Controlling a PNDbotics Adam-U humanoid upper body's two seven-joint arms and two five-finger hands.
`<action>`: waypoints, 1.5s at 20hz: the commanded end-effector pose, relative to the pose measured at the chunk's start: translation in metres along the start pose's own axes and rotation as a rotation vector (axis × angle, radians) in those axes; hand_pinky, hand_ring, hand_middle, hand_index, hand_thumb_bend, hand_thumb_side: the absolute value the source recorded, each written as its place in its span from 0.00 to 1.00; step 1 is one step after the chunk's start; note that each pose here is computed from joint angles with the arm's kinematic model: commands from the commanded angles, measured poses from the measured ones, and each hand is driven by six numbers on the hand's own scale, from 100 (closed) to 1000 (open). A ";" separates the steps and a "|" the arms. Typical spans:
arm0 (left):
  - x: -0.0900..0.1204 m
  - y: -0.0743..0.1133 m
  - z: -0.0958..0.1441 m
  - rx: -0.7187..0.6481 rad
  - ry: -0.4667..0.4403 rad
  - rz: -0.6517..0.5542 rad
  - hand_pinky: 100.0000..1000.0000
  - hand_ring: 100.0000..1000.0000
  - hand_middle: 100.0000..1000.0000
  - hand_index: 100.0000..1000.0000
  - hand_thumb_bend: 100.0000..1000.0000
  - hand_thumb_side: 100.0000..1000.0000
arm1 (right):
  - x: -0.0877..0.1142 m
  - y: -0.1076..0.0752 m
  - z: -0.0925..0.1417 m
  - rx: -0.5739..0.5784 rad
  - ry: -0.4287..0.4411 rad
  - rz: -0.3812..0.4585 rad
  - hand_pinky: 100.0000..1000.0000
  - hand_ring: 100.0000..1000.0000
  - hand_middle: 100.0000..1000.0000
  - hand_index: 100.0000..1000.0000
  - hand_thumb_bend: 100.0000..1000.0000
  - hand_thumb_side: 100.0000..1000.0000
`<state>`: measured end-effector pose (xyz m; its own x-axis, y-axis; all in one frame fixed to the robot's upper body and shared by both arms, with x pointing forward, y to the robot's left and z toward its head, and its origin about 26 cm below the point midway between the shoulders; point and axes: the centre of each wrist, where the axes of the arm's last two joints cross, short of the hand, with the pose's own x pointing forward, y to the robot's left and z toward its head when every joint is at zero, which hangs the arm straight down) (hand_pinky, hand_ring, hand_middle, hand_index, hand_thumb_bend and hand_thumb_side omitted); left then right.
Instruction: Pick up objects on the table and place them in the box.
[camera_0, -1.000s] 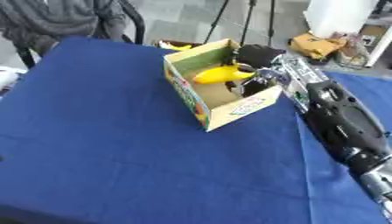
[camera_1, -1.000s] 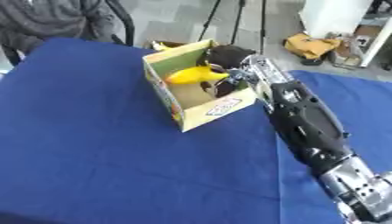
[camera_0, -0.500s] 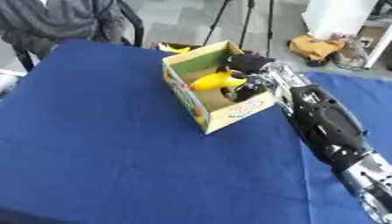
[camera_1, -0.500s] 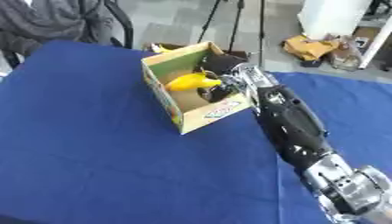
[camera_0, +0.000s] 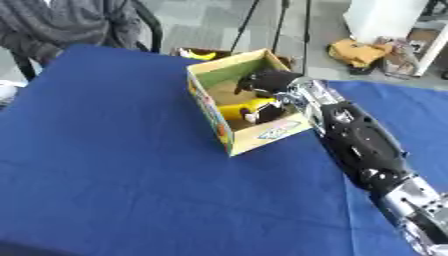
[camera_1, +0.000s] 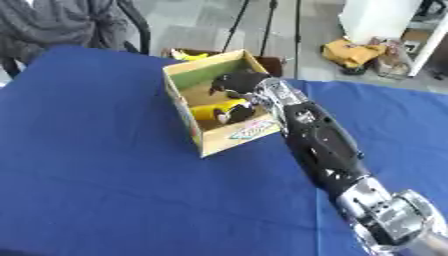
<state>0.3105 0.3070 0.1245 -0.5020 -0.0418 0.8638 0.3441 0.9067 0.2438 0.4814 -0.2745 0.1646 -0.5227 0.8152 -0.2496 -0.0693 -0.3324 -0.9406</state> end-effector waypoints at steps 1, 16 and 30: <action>0.010 0.004 -0.005 -0.017 -0.027 -0.025 0.49 0.40 0.47 0.61 0.13 1.00 | -0.003 -0.025 0.002 -0.048 -0.013 0.034 0.82 0.90 0.93 0.91 0.00 0.70; 0.009 0.011 0.003 0.032 0.003 -0.037 0.49 0.40 0.47 0.61 0.14 1.00 | 0.002 -0.085 0.058 -0.537 -0.158 -0.134 0.66 0.69 0.75 0.84 0.00 0.10; 0.002 0.013 0.015 0.083 0.036 -0.039 0.49 0.40 0.48 0.61 0.14 1.00 | 0.052 -0.019 0.136 -0.721 -0.304 -1.165 0.56 0.55 0.62 0.76 0.00 0.74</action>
<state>0.3025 0.3222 0.1169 -0.4674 -0.0783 0.8806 0.2701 0.9358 0.2266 0.3451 -0.2903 0.1849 -0.6079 0.3300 0.7222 -0.1927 0.8211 -0.5374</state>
